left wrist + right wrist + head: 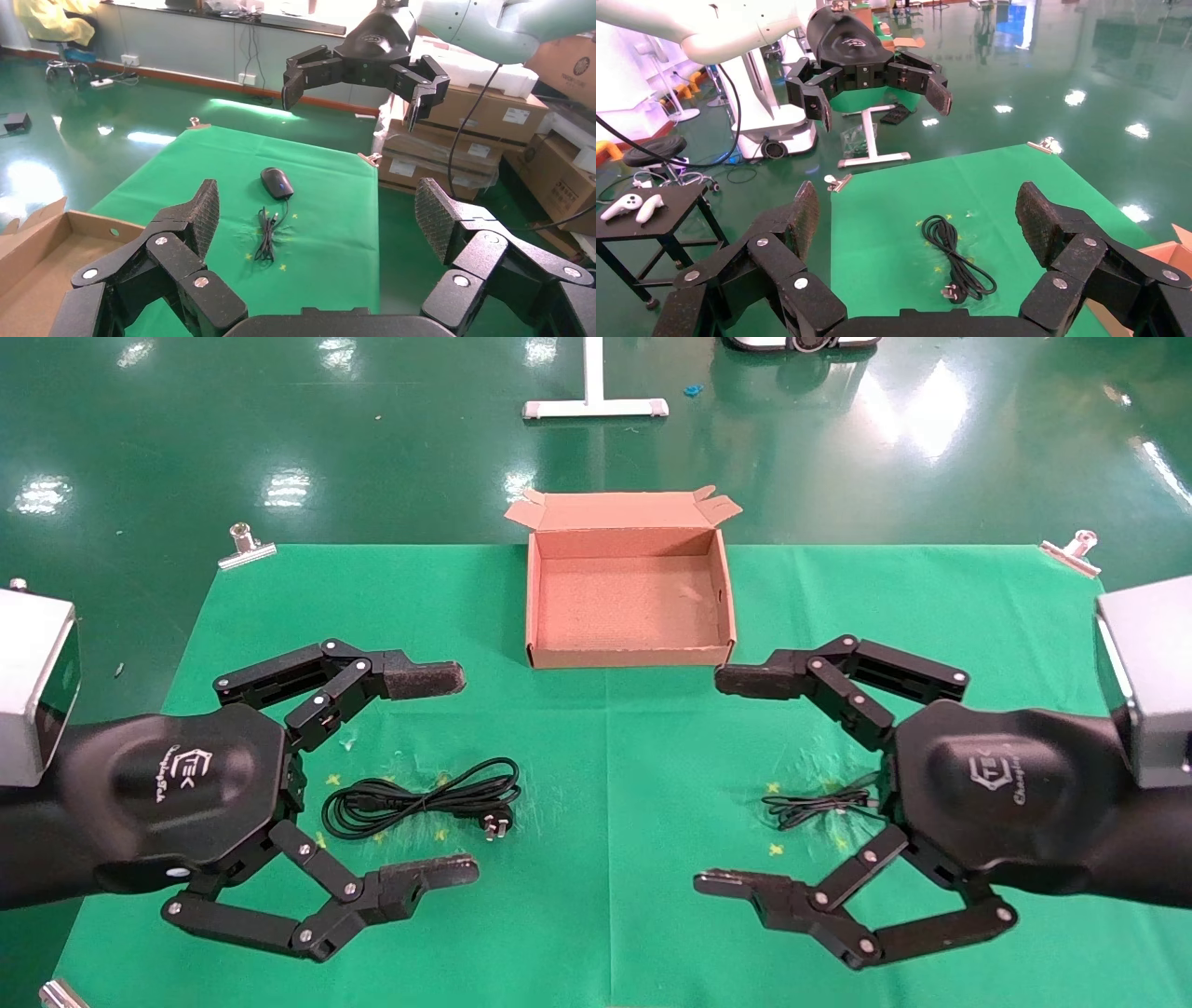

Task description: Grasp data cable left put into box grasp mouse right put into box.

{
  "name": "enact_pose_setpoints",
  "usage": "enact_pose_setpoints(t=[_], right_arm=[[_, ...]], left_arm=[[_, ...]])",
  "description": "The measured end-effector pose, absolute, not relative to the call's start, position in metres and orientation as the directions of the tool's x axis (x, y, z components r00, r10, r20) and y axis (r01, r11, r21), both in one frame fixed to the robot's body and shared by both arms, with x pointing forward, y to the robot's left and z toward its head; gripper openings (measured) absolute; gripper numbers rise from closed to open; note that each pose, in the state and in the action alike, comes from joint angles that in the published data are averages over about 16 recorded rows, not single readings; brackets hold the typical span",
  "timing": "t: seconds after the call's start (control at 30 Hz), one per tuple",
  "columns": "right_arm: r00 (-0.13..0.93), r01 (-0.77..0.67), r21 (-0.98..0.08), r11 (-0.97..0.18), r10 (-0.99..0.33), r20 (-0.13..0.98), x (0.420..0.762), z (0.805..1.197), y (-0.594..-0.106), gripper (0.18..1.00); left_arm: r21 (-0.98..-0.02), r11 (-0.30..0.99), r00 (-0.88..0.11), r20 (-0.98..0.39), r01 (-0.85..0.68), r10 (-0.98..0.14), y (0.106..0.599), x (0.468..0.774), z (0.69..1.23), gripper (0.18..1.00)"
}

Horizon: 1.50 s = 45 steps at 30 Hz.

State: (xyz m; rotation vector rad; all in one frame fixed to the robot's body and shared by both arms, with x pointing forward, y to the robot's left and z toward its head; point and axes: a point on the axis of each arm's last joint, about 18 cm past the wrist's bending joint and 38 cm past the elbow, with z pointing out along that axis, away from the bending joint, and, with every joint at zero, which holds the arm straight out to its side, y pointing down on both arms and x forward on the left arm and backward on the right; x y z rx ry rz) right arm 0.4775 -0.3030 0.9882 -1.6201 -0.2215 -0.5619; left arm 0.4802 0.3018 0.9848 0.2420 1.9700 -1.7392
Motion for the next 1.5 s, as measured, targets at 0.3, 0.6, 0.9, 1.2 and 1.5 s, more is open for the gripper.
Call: enact_pose_setpoints(t=[0.3, 0.6, 0.9, 1.2, 1.5], right_arm=[[0.852, 0.398, -0.868, -0.297, -0.230, 0.469, 0.496, 0.962, -0.309, 1.001], [0.848, 0.314, -0.861, -0.400, -0.289, 0.444, 0.511, 0.938, -0.316, 1.001], [0.850, 0.286, -0.875, -0.392, -0.318, 0.420, 0.511, 0.934, -0.321, 1.001], [0.846, 0.272, -0.878, -0.395, -0.338, 0.414, 0.508, 0.933, -0.330, 1.001], [0.827, 0.247, -0.851, -0.463, -0.358, 0.434, 0.514, 0.924, -0.340, 1.001]], left_arm=[[-0.815, 0.457, -0.848, -0.487, 0.355, -0.209, 0.309, 0.508, 0.949, 1.001], [-0.630, 0.735, -0.800, -0.563, 0.251, -0.209, 0.308, 0.559, 0.916, 1.001], [-0.479, 0.856, -0.717, -0.665, 0.194, -0.210, 0.291, 0.609, 0.909, 1.001], [-0.384, 0.917, -0.627, -0.742, 0.106, -0.238, 0.284, 0.642, 0.906, 1.001], [-0.360, 0.931, -0.596, -0.761, 0.060, -0.256, 0.277, 0.653, 0.903, 1.001]])
